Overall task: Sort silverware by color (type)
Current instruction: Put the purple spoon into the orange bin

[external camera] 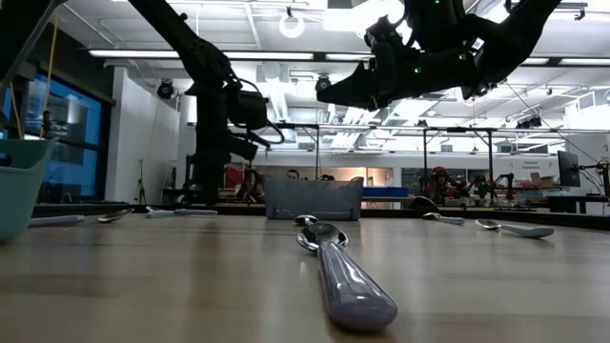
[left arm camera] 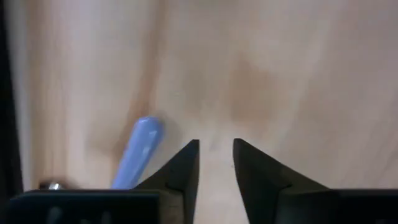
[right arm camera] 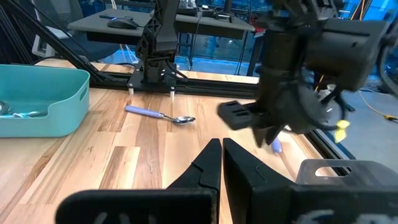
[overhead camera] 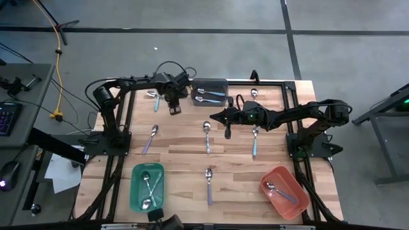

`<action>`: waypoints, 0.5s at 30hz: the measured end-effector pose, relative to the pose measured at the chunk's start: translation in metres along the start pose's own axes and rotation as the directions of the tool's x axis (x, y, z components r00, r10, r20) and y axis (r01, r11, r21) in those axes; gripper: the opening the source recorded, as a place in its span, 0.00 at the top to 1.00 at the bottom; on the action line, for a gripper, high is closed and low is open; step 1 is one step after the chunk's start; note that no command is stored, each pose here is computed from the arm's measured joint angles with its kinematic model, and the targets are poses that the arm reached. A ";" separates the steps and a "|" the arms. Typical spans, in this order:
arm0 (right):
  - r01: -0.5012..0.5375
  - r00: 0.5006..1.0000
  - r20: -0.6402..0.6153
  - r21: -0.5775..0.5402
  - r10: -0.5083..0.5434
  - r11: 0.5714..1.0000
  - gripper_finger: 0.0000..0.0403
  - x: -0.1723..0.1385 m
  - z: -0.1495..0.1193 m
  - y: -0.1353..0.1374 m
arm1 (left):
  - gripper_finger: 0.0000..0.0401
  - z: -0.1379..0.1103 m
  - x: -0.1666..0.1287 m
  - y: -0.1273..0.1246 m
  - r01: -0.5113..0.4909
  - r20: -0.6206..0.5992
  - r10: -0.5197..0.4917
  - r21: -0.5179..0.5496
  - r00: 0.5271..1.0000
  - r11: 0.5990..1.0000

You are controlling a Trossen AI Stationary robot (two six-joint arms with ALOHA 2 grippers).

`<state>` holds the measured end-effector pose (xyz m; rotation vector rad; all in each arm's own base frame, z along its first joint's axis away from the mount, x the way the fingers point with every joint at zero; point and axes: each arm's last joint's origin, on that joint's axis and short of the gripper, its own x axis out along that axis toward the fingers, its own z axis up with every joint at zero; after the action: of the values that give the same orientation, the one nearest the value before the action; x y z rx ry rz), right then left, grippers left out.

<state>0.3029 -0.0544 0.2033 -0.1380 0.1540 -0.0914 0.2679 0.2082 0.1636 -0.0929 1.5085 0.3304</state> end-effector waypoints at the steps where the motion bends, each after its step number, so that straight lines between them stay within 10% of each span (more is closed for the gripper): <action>1: 0.000 1.000 0.000 0.000 0.000 1.000 1.00 0.000 0.000 0.000 | 0.83 0.001 -0.001 0.003 0.014 0.018 -0.012 -0.074 1.000 0.997; 10: -0.003 1.000 -0.016 0.001 0.003 1.000 1.00 0.000 -0.002 0.000 | 0.98 -0.001 0.006 0.013 0.144 0.129 -0.096 -0.448 0.987 0.882; 15: -0.007 0.999 -0.044 0.004 0.007 1.000 1.00 0.000 -0.004 0.001 | 1.00 -0.009 -0.003 0.002 0.156 0.227 -0.052 -0.474 0.973 0.867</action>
<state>0.3022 -0.0543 0.1990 -0.1319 0.1983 -0.0881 0.2589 0.2068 0.1665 -0.5284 1.1779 0.6127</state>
